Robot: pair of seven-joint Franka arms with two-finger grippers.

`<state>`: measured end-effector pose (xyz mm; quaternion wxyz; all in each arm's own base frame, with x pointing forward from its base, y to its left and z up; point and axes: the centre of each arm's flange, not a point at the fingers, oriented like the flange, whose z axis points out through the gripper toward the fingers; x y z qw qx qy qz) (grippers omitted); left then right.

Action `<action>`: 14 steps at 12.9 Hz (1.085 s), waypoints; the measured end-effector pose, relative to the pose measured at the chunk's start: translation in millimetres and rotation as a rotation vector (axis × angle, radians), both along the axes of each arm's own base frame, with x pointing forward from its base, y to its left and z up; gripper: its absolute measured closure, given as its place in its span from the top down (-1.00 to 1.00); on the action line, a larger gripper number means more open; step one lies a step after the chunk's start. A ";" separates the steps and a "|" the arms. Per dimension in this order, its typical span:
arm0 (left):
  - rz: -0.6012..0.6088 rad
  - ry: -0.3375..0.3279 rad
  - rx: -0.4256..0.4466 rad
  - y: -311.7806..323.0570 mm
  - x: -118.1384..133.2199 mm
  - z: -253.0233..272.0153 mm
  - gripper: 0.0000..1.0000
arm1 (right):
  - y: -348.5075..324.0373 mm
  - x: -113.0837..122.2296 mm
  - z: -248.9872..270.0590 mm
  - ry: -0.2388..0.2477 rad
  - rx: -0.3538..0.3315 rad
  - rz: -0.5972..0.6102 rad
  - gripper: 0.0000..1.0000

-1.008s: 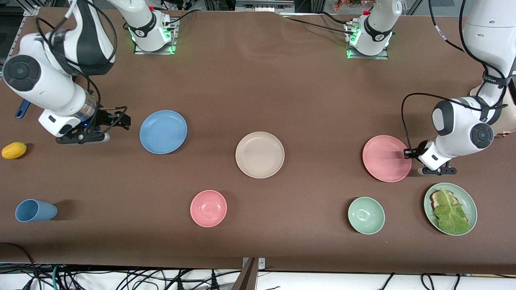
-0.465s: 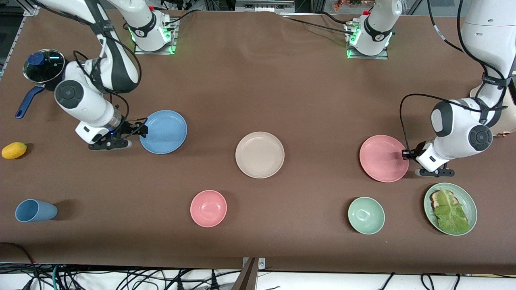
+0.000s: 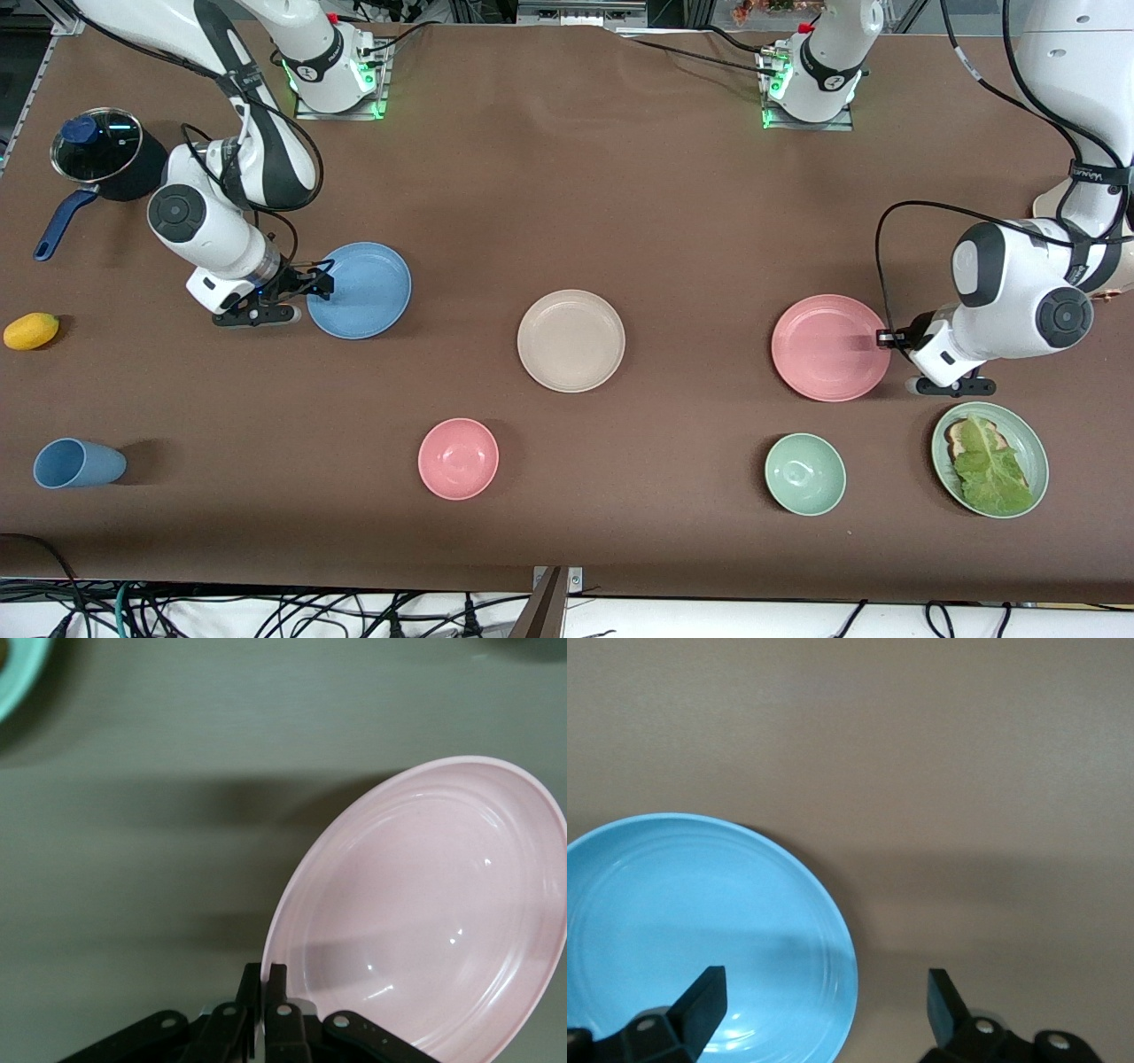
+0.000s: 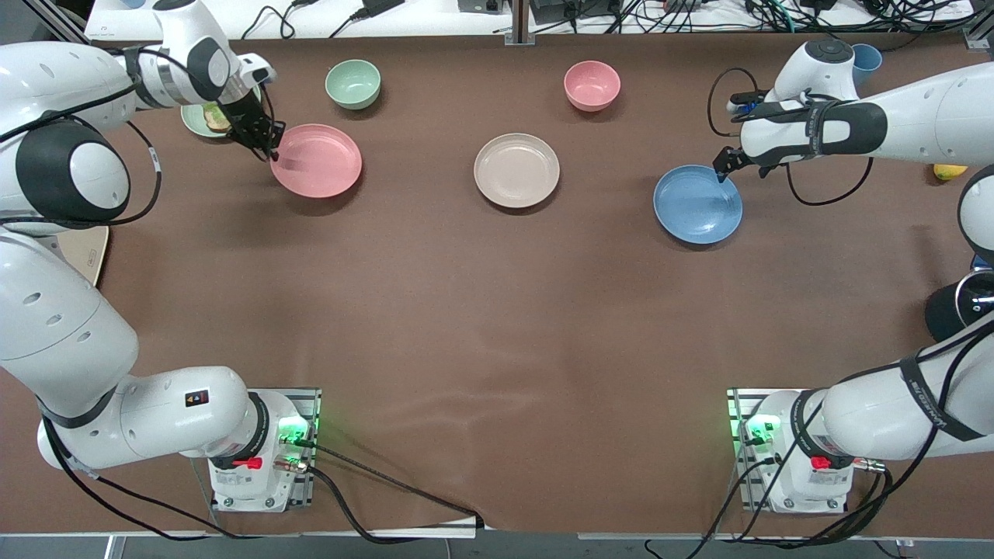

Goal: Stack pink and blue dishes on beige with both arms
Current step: 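Slide the pink plate onto the beige plate with the left gripper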

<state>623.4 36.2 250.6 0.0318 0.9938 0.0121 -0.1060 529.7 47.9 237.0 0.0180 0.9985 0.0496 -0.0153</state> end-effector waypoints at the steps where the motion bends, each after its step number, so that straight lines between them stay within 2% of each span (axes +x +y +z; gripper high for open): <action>1: 0.005 0.012 -0.002 -13.0 1.7 10.0 -0.89 | -1.4 -1.4 -6.6 0.001 0.000 -0.002 1.00; 5: 0.058 0.025 -0.008 -68.9 2.7 43.6 -0.89 | -10.9 -4.3 -35.8 0.008 -0.004 -0.016 0.97; 7: 0.093 0.028 -0.026 -104.3 2.9 62.0 -0.89 | -12.0 -5.0 -40.7 0.012 -0.005 -0.017 0.91; 8: 0.116 0.024 -0.036 -122.1 3.1 71.1 -0.89 | -12.0 -5.0 -40.8 0.012 -0.005 -0.017 0.77; 9: 0.137 0.020 -0.044 -140.6 2.4 78.5 -0.89 | -12.1 -4.9 -40.8 0.012 -0.005 -0.018 0.75; 10: 0.155 0.015 -0.049 -161.4 1.4 85.7 -0.89 | -12.2 -4.9 -40.8 0.012 -0.004 -0.018 0.58; 11: 0.171 0.012 -0.053 -183.5 -0.3 92.2 -0.89 | -12.2 -4.9 -40.8 0.012 -0.004 -0.018 0.57; 12: 0.184 0.011 -0.061 -209.1 -2.6 97.8 -0.89 | -12.3 -4.9 -40.8 0.012 -0.005 -0.018 0.40; 14: 0.196 0.016 -0.061 -263.1 -8.0 98.6 -0.89 | -12.5 -5.0 -40.9 0.012 -0.005 -0.018 -0.08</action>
